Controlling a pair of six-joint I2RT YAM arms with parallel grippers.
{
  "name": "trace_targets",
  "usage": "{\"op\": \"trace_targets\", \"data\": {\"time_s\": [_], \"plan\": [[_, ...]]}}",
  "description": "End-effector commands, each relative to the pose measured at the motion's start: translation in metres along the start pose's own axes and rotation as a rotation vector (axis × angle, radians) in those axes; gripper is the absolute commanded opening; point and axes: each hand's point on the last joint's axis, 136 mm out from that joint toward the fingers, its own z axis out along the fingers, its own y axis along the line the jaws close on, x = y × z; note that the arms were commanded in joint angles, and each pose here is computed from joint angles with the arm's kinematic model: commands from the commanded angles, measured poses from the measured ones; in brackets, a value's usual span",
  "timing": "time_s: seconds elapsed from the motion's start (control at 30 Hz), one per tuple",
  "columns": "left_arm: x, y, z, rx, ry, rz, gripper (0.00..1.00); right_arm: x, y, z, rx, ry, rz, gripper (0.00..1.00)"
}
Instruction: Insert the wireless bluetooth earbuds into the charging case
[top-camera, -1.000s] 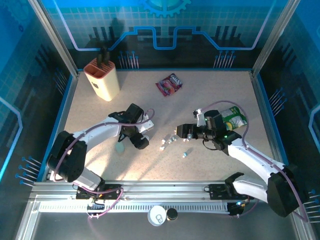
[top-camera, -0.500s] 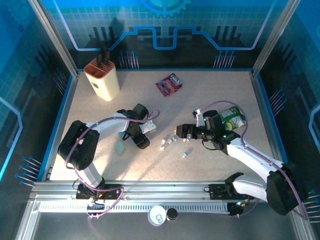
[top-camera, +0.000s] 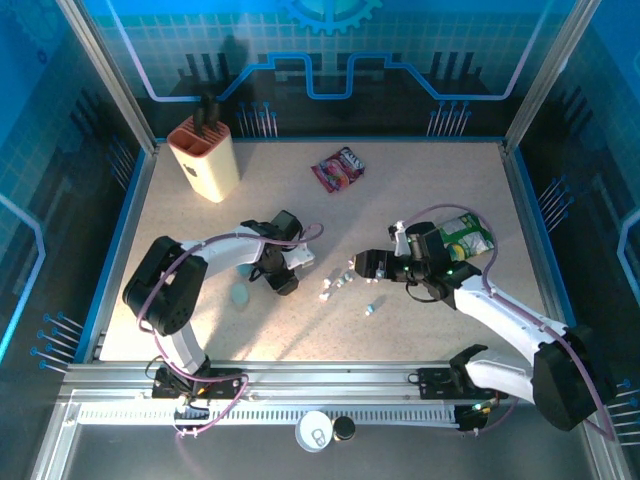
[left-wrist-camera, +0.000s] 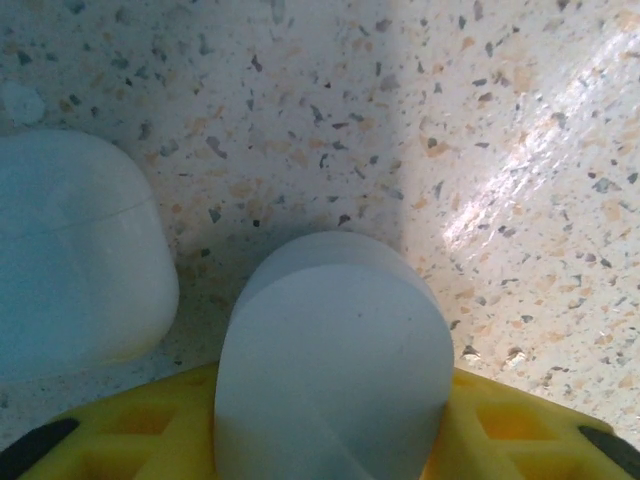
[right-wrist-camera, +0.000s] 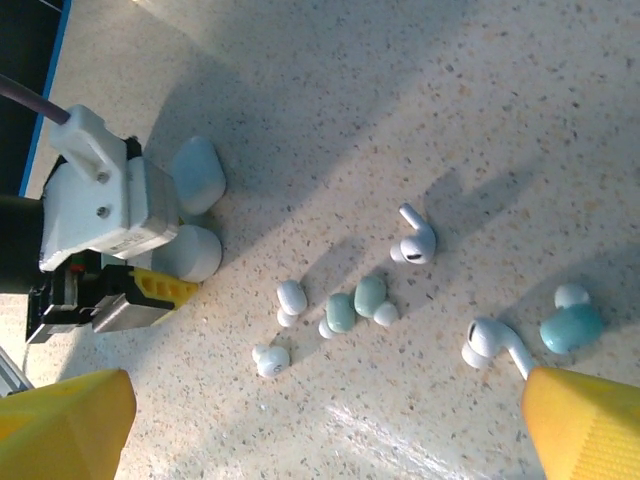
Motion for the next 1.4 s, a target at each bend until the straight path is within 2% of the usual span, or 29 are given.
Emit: {"op": "trace_targets", "data": {"time_s": [0.0, 0.2, 0.33, 0.47, 0.63, 0.83, 1.2, 1.37], "plan": [[-0.008, -0.014, -0.011, 0.027, -0.052, 0.036, 0.43, -0.002, 0.008, -0.009, -0.063, 0.029, 0.079, 1.0], [-0.04, -0.026, -0.045, 0.03, -0.296, 0.125, 0.41, -0.006, 0.028, -0.01, -0.288, 0.076, 0.239, 0.99], [-0.064, -0.044, -0.07, 0.054, -0.485, 0.224, 0.38, -0.006, 0.04, -0.007, -0.363, 0.133, 0.257, 0.93], [-0.081, -0.06, -0.086, 0.082, -0.577, 0.294, 0.38, -0.001, 0.047, 0.002, -0.434, 0.184, 0.294, 0.82], [-0.093, -0.077, -0.09, 0.111, -0.603, 0.361, 0.38, 0.005, 0.063, 0.013, -0.505, 0.224, 0.302, 0.76], [-0.101, -0.089, -0.093, 0.119, -0.623, 0.409, 0.39, 0.017, 0.072, 0.024, -0.499, 0.275, 0.29, 0.71], [-0.105, -0.093, -0.089, 0.112, -0.604, 0.431, 0.39, 0.026, 0.083, 0.037, -0.509, 0.333, 0.283, 0.56], [-0.105, -0.094, -0.088, 0.112, -0.608, 0.435, 0.39, 0.026, 0.084, 0.036, -0.51, 0.338, 0.285, 0.38]]}}
